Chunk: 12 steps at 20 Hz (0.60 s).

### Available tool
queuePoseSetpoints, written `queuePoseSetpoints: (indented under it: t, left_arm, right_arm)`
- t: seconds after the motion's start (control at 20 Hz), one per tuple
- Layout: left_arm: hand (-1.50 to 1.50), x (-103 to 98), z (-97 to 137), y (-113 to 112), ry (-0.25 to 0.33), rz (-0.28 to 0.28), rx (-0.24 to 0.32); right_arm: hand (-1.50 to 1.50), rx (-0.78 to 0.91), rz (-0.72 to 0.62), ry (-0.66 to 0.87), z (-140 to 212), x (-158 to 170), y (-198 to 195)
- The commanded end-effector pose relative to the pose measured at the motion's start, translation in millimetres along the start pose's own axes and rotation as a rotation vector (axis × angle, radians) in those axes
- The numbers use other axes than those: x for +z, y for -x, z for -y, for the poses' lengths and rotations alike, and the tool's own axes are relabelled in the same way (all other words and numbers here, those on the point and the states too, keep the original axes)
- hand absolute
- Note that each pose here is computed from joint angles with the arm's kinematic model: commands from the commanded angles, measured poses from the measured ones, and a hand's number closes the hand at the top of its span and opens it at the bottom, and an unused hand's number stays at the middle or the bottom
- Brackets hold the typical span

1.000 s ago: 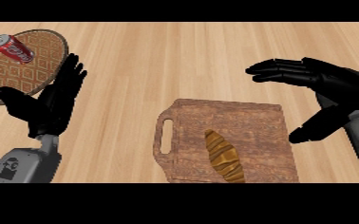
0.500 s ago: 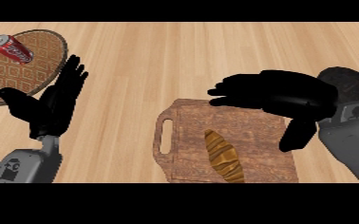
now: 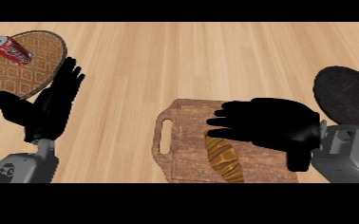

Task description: Pick the croissant from the cutting board and place it in the pan

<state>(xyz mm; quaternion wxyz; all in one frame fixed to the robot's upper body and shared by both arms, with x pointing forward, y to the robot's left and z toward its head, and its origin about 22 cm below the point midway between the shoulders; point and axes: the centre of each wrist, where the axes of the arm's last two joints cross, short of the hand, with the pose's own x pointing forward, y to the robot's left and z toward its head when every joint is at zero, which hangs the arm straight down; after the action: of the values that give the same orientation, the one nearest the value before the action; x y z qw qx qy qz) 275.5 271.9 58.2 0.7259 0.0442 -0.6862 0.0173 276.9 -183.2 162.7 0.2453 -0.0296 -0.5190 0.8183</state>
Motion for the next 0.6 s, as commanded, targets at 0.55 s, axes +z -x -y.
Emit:
queuePoseSetpoints:
  t: [0.55]
  left_arm:
    - [0.00,14.2,-4.1,-0.6,0.000,-0.004,0.001]
  right_arm:
    - [-1.50,0.157,-0.062,0.043,-13.4,-0.3,-57.1]
